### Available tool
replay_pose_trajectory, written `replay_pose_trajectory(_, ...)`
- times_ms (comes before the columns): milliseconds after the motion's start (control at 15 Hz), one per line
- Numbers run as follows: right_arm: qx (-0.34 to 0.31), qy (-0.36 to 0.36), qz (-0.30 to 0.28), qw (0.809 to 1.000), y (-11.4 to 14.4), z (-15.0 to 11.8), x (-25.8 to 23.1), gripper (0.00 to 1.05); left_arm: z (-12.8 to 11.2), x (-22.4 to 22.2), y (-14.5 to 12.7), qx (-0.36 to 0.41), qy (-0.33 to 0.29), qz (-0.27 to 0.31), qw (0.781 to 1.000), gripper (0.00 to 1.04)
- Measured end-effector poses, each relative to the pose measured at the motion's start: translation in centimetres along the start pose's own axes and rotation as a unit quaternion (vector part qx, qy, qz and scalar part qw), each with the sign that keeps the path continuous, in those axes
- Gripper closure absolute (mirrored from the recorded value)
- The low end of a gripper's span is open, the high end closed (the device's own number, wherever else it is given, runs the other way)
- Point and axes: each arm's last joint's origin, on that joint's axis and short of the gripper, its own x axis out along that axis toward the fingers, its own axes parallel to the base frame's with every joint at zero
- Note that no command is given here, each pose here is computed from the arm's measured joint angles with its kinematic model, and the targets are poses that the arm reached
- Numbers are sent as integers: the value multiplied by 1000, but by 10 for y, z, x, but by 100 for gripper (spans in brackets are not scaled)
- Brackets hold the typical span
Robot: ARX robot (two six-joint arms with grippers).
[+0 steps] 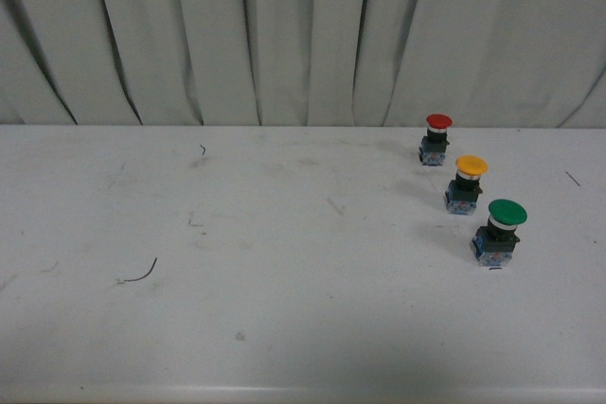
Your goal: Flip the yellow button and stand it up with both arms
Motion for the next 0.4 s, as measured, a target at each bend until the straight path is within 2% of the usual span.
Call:
replay_pose_trajectory(66,0,0,0,1000,0,0,0,5,0,0,0,0,0,0,1000,7)
replay_pose_trajectory(399,0,0,0,1000,0,0,0,7,0,0,0,0,0,0,1000,7)
